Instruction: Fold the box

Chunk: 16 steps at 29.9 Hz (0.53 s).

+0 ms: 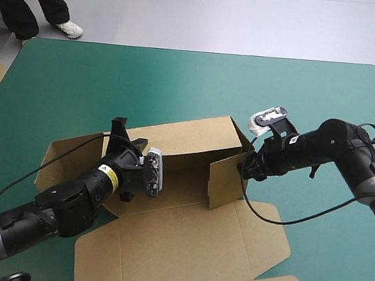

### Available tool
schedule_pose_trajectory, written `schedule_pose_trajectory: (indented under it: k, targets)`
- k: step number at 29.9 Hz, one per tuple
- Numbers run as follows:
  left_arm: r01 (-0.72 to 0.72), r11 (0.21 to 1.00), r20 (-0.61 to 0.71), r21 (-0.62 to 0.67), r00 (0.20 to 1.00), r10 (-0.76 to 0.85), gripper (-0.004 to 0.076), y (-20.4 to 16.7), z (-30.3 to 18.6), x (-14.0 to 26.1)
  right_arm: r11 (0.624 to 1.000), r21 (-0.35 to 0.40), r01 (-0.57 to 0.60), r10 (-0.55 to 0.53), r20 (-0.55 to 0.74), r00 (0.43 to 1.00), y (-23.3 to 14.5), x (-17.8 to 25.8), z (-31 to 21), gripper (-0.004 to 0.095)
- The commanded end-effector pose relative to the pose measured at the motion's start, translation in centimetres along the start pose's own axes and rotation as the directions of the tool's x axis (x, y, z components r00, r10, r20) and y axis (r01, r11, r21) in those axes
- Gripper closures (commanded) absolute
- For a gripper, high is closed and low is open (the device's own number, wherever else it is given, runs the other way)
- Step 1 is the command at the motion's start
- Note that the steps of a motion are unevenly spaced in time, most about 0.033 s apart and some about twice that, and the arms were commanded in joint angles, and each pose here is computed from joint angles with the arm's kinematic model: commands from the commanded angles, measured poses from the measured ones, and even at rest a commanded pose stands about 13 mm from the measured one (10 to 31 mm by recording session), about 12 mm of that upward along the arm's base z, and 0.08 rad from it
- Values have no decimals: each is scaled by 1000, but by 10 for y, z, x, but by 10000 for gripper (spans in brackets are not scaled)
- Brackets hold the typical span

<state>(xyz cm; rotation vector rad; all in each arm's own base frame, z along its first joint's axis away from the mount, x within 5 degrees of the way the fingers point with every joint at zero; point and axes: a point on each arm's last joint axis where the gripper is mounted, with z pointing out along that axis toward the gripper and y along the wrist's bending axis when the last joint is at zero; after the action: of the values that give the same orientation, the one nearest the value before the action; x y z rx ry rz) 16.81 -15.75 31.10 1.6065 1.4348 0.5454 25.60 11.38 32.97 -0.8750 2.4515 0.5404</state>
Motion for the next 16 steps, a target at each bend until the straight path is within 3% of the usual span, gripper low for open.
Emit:
schedule_pose_trajectory:
  k: [1,7,16]
  targets:
    - [101,993,-7,66,995,-101,734,-6,0,-2,1000,10,11,-12,90,996,4,-10,-10,351]
    - [105,992,-8,68,994,-105,734,-6,0,-2,998,-57,11,-6,93,996,8,-13,-1,315]
    - [105,992,-5,68,994,-105,734,-6,0,-2,994,-76,83,-77,77,994,24,-15,6,313]
